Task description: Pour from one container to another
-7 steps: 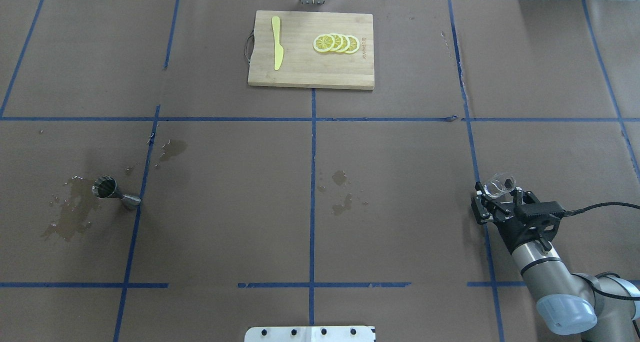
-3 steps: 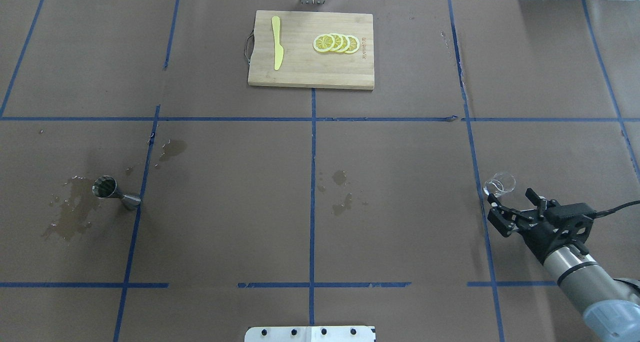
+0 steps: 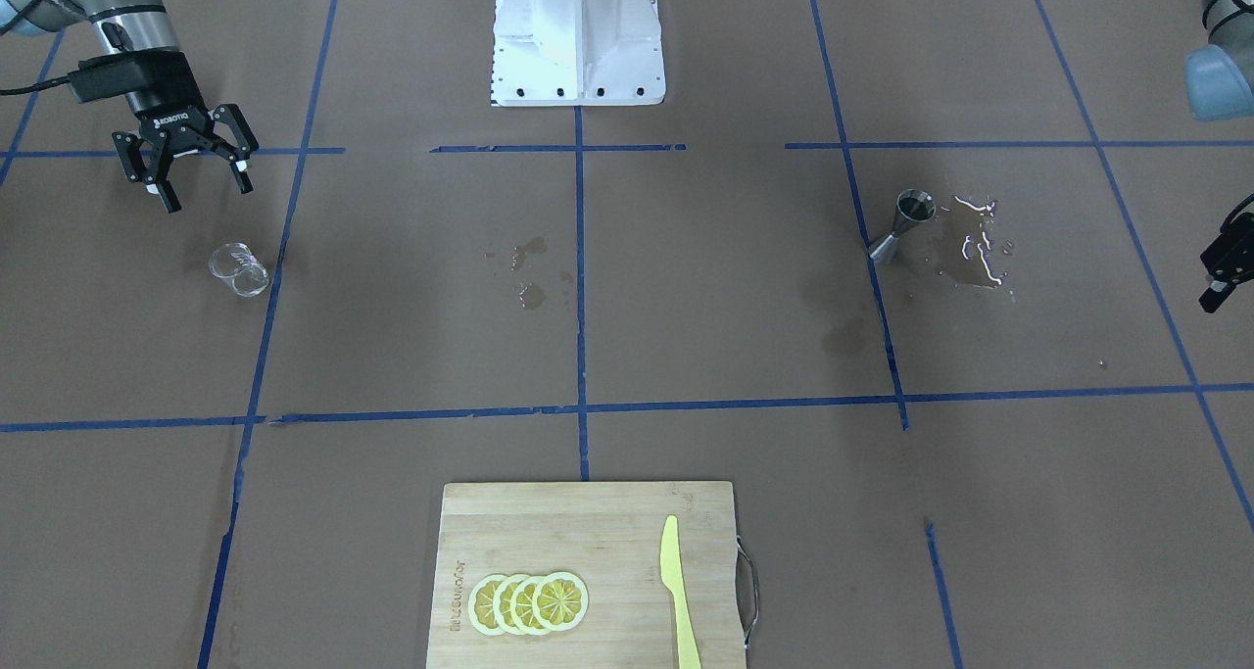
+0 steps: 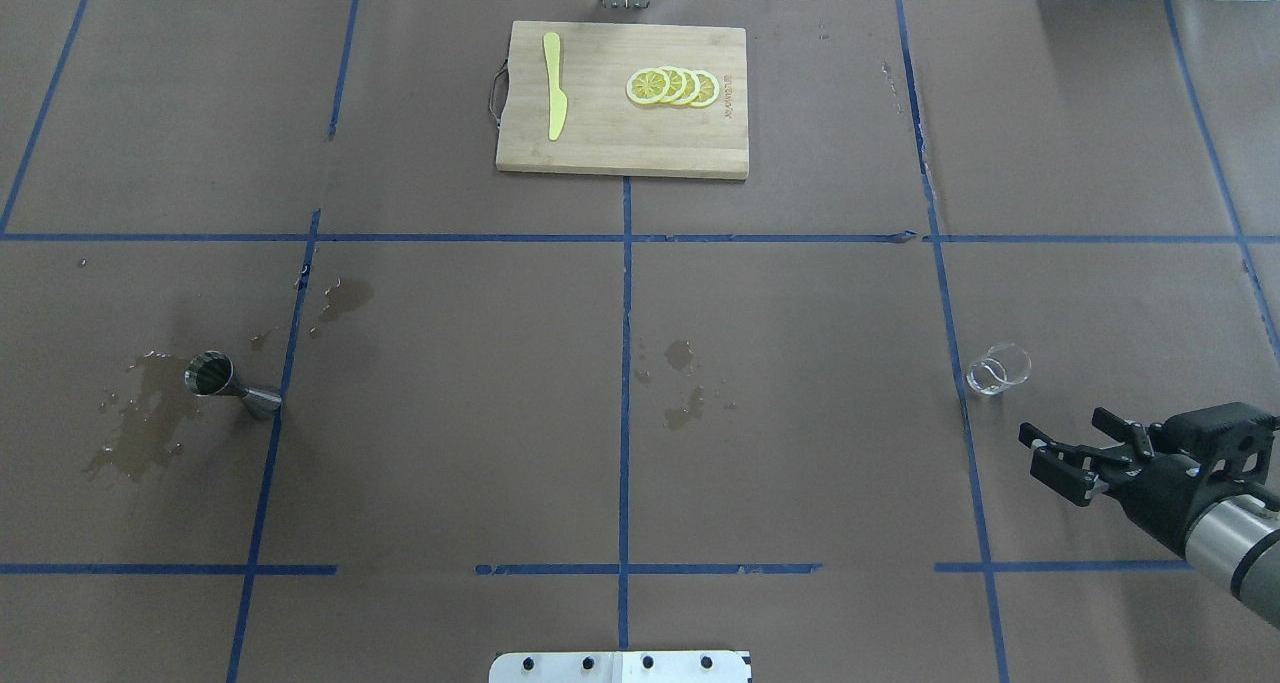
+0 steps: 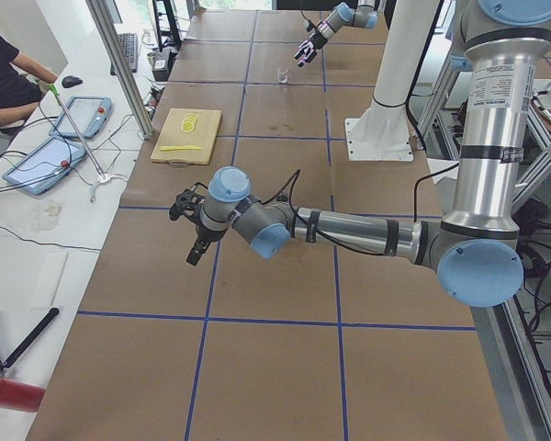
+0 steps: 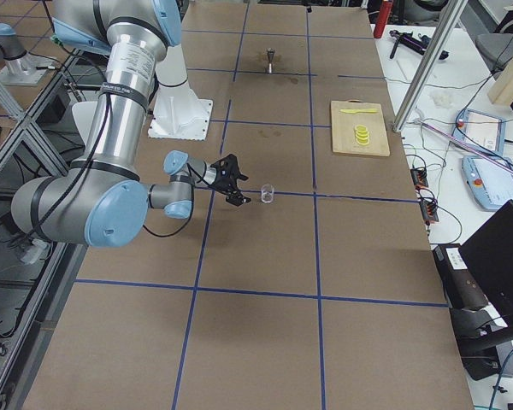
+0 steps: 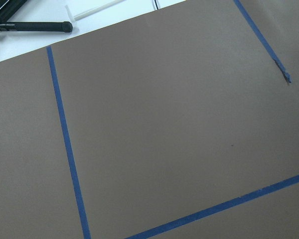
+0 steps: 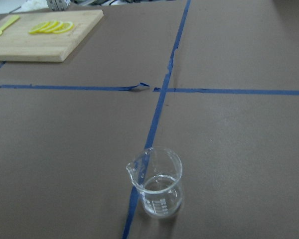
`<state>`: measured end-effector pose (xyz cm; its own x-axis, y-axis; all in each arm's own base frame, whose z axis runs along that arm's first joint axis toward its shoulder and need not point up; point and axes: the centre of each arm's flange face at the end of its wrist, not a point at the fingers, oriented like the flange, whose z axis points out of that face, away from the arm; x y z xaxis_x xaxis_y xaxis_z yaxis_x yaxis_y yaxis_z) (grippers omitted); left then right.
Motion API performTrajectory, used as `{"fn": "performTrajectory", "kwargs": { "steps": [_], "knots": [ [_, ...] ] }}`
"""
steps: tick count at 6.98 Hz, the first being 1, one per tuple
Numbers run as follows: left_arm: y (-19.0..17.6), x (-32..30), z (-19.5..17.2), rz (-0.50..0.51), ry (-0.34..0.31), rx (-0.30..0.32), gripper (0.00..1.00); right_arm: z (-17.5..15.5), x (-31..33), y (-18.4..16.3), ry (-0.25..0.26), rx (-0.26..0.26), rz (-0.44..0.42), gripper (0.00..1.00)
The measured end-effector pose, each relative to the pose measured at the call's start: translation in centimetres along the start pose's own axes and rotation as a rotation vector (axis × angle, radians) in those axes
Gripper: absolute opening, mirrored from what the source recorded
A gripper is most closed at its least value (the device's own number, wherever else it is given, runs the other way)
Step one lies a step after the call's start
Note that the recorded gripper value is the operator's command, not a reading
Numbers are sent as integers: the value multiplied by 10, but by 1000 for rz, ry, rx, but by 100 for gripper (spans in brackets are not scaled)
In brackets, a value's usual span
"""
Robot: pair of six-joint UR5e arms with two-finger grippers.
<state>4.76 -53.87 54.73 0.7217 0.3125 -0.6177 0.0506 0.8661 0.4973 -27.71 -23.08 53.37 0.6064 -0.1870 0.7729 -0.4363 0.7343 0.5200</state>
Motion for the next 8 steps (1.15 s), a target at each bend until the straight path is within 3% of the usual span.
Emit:
{"fn": "performTrajectory", "kwargs": {
  "steps": [2, 5, 8],
  "knots": [
    [7, 2, -1, -8, 40, -23, 100, -10, 48, -42, 10, -172, 29, 100],
    [7, 8, -9, -35, 85, -89, 100, -23, 159, -139, 47, -330, 0, 100],
    [-26, -28, -59, -41, 27, -153, 100, -28, 223, -268, 100, -523, -21, 100]
  ]
}}
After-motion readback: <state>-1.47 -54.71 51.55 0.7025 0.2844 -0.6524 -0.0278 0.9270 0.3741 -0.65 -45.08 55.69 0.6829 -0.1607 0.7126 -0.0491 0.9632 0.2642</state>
